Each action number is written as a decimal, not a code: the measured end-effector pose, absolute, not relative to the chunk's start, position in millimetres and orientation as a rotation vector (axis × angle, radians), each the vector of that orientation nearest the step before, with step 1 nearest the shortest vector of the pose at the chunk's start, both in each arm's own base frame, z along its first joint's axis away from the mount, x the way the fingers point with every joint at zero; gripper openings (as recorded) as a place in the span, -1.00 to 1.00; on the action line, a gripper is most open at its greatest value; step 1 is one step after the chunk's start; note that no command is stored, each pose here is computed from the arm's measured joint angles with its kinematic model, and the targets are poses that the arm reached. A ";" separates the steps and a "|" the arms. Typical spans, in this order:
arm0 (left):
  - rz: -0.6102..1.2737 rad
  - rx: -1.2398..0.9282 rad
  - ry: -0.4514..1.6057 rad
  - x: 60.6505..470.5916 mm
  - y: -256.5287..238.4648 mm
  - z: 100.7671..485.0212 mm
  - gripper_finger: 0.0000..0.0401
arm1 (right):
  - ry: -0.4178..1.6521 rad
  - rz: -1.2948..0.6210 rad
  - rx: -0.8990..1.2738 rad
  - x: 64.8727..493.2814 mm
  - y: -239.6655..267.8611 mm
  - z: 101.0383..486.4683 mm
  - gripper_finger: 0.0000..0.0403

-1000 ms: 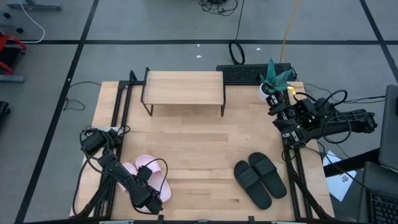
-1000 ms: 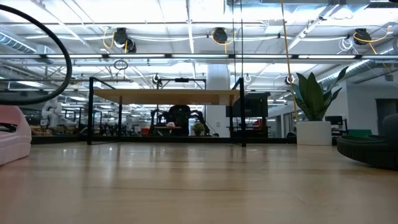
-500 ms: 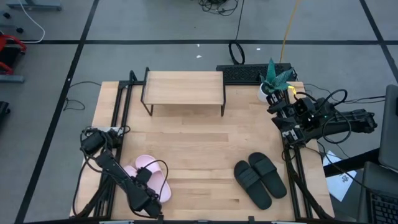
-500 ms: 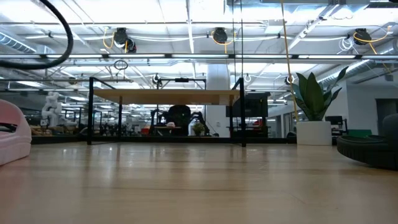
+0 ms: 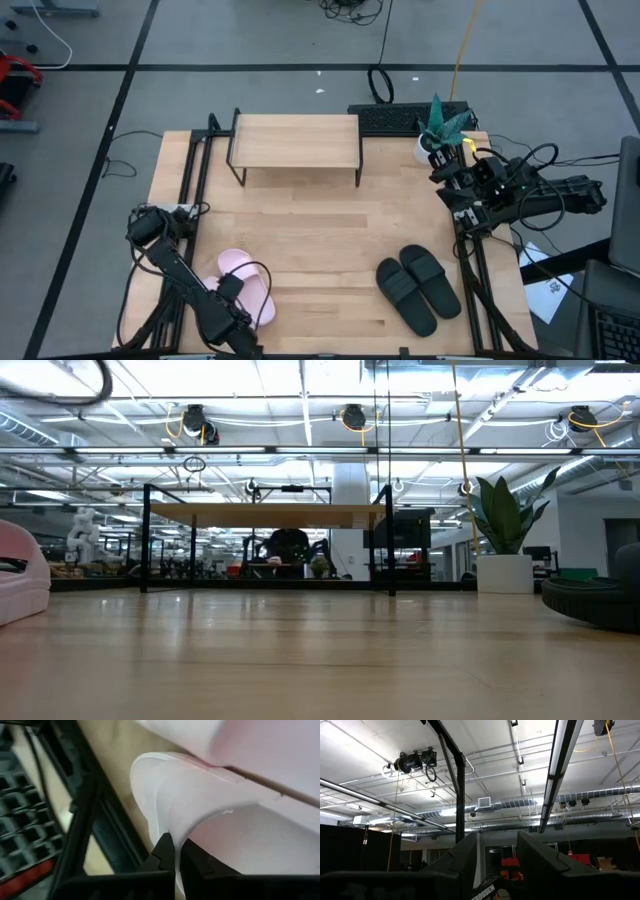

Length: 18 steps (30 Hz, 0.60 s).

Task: Pick and place slides into the shelf
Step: Put the left pink slipper on the shelf

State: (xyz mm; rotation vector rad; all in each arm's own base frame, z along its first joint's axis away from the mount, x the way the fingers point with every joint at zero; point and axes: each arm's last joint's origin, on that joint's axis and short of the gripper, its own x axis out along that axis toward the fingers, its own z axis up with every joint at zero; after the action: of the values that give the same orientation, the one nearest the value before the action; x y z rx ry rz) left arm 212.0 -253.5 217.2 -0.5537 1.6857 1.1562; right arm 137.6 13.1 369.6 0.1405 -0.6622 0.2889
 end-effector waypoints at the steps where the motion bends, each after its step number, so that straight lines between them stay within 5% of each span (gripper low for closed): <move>1: 1.141 -0.577 1.673 212.7 -254.0 223.6 -1.00 | -0.662 0.289 0.141 137.7 13.1 369.6 -0.35; 11: 0.914 -0.746 1.421 224.8 -236.2 297.4 -1.00 | -0.640 0.145 0.154 140.5 9.4 366.9 -0.35; 18: 0.829 -0.579 1.178 269.7 -173.9 321.5 -1.00 | -0.615 0.038 0.142 142.4 6.7 364.4 -0.35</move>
State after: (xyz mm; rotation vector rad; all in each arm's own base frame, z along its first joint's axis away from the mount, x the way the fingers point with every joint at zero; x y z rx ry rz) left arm 269.7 -173.9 321.5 -0.5791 1.1781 0.8290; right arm 142.4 6.7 364.4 0.1419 -0.6147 0.0384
